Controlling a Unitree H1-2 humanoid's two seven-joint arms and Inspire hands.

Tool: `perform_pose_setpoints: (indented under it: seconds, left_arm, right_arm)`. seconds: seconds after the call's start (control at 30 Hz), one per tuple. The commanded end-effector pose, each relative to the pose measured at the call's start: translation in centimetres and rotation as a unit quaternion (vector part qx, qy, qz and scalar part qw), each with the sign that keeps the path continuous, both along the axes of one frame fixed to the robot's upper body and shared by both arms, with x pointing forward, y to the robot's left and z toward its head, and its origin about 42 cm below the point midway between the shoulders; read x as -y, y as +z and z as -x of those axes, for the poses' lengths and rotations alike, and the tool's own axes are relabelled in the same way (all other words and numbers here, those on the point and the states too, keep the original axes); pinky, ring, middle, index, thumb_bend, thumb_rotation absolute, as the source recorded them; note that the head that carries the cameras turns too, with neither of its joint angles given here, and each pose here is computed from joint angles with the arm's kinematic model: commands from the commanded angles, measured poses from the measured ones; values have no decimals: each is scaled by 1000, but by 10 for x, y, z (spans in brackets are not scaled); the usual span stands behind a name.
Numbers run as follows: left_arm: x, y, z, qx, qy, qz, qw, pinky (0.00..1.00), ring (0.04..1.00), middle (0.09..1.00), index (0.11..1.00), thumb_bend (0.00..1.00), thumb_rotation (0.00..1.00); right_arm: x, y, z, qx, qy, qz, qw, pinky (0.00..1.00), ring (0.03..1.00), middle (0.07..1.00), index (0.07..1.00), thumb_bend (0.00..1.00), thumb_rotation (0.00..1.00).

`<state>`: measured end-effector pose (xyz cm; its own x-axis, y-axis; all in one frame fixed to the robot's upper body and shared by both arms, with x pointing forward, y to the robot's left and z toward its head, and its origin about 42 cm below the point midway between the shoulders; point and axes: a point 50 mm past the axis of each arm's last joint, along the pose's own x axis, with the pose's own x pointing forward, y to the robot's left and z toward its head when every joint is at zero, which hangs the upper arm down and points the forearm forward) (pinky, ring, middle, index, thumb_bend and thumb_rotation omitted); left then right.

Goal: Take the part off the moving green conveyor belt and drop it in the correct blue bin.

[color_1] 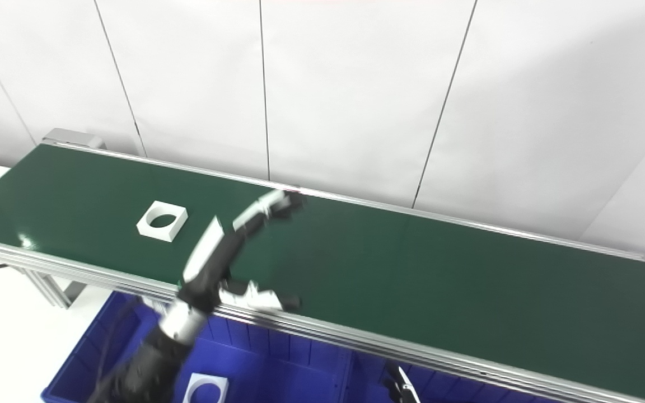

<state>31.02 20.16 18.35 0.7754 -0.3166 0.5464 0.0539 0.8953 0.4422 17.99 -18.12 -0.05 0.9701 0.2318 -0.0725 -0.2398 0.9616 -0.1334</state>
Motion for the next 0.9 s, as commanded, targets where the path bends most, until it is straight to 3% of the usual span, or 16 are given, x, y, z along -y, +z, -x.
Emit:
perform_pose_setpoints:
  seconds: [0.0, 0.27, 0.33, 0.5, 0.7, 0.87]
  left_arm:
    - [-9, 21, -15, 36, -1, -23, 999, 743, 816, 833, 899, 912, 436]
    - [-47, 54, -56, 58, 23, -151, 987, 690, 802, 826, 898, 978, 390]
    - [-56, 61, -66, 47, 32, -198, 978, 659, 786, 822, 837, 997, 394]
    - [-83, 75, -92, 31, 37, -299, 953, 625, 752, 799, 809, 1000, 321]
    - [-106, 88, -116, 16, 52, -374, 926, 627, 722, 772, 799, 1000, 277]
    - [-111, 92, -133, -1, 60, -461, 885, 648, 739, 777, 796, 1000, 277]
  right_arm:
    - [-6, 10, -6, 39, 1, -15, 999, 915, 902, 935, 928, 863, 1000]
    - [-9, 12, -7, 44, 3, -11, 999, 890, 888, 935, 926, 848, 1000]
    - [-9, 12, -7, 44, 4, -12, 999, 889, 889, 940, 928, 851, 1000]
    - [-10, 10, -6, 38, 9, -16, 999, 900, 896, 941, 939, 858, 1000]
    - [-11, 10, -6, 39, 10, -18, 999, 899, 891, 941, 939, 843, 1000]
    - [-12, 11, -5, 39, 11, -19, 999, 897, 891, 939, 938, 826, 995]
